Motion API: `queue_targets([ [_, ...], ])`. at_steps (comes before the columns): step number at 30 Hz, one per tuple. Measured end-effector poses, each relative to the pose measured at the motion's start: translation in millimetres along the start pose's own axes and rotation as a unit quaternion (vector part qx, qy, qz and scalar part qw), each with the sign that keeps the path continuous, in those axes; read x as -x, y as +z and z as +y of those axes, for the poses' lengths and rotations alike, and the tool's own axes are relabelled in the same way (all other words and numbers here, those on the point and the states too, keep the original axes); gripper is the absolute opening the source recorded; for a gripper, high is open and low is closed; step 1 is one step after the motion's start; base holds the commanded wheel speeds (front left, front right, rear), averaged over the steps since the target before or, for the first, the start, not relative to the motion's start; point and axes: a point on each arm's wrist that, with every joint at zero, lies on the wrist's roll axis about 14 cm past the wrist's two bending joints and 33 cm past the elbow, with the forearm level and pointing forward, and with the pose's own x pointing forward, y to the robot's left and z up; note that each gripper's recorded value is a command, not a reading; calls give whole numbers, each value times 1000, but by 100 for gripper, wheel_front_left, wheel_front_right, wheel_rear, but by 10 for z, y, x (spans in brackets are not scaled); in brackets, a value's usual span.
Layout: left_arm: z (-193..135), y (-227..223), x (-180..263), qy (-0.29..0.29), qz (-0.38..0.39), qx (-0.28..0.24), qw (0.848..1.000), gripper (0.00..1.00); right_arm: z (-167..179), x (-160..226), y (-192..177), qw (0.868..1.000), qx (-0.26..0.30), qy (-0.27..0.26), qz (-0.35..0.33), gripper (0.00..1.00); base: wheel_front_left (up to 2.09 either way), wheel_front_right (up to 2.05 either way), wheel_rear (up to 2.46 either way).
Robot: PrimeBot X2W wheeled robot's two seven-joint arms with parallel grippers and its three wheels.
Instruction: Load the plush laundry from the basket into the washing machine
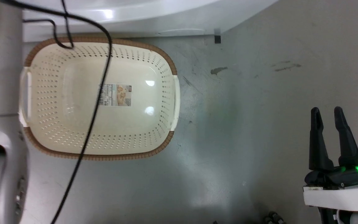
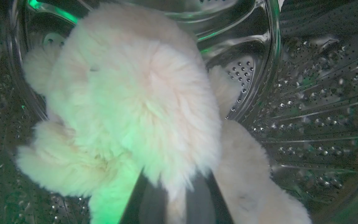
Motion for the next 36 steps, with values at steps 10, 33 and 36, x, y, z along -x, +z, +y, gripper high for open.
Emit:
queue_targets([
  [10,157,-161,-267,19,-2,4,1000,0,-126,1,-58,1000,6,-19,9,100,0,0,0],
  [33,127,-627,-510,11,41,11,999,100,-265,92,-291,998,2,-47,47,100,0,0,0],
  [36,150,-626,-498,13,46,12,999,100,-249,82,-288,998,2,-43,46,100,0,0,0],
])
